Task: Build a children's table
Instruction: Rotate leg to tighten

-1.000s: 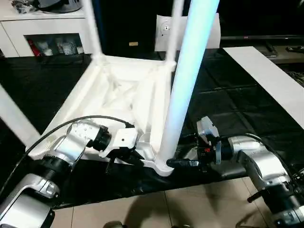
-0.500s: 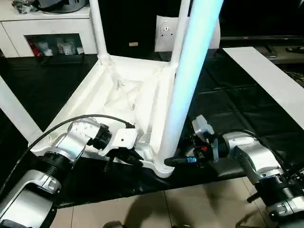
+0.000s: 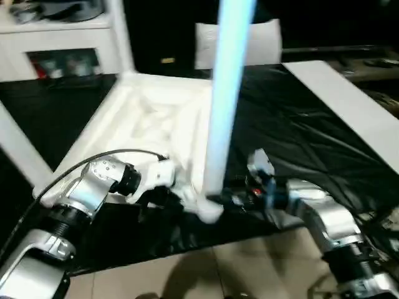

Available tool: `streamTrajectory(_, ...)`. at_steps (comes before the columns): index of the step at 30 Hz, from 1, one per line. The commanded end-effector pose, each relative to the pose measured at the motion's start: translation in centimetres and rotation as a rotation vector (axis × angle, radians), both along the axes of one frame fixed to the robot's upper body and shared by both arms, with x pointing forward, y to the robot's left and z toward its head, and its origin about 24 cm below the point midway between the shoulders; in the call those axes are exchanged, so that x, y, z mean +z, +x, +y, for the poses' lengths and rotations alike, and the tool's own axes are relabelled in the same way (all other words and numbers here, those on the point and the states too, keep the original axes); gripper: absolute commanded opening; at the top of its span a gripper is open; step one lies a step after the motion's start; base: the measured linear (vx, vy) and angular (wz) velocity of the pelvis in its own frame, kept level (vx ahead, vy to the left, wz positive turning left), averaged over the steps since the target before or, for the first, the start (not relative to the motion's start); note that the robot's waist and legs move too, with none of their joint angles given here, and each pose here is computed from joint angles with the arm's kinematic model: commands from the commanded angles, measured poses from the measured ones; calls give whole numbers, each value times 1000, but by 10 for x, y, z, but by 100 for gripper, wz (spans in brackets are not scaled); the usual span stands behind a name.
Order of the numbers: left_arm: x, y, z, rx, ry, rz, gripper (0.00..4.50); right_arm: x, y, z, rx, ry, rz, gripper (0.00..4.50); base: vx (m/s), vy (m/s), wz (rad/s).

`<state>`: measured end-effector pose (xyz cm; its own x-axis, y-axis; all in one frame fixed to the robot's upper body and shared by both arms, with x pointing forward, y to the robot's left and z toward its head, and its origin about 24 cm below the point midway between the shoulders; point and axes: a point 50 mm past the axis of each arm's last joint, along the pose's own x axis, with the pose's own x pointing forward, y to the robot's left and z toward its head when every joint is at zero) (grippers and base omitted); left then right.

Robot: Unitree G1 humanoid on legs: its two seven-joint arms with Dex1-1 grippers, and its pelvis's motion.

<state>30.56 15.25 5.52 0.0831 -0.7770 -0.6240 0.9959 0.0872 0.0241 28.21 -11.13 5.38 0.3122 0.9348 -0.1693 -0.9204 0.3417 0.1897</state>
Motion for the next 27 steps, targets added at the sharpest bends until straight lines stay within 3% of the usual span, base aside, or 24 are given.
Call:
streamTrajectory(1,2,3,-20,128,-109,-12,0,-6,2,21,-84,-13,30,195,0,0,0)
streamTrajectory(7,3,8,-51,407,-180,-38,0,-9,19,48,-388,-42,57,193,-11,6,-4)
streamTrajectory(12,4,11,-68,464,-176,-74,0,-8,26,54,-471,-95,31,193,0,0,0)
streamTrajectory(15,5,10,-72,448,-156,-91,0,-7,29,52,-516,-77,47,193,0,0,0)
streamTrajectory(16,5,10,-71,447,-141,-100,0,-5,29,51,-515,-61,46,246,0,0,0)
streamTrajectory(18,4,11,-66,440,-111,-118,0,-3,28,50,-501,-45,28,246,0,0,0)
streamTrajectory(23,3,10,-56,410,-92,-130,0,-3,24,41,-497,-23,3,303,0,0,0)
streamTrajectory(27,2,3,-48,279,-94,-134,0,2,21,24,-458,12,-59,340,0,0,0)
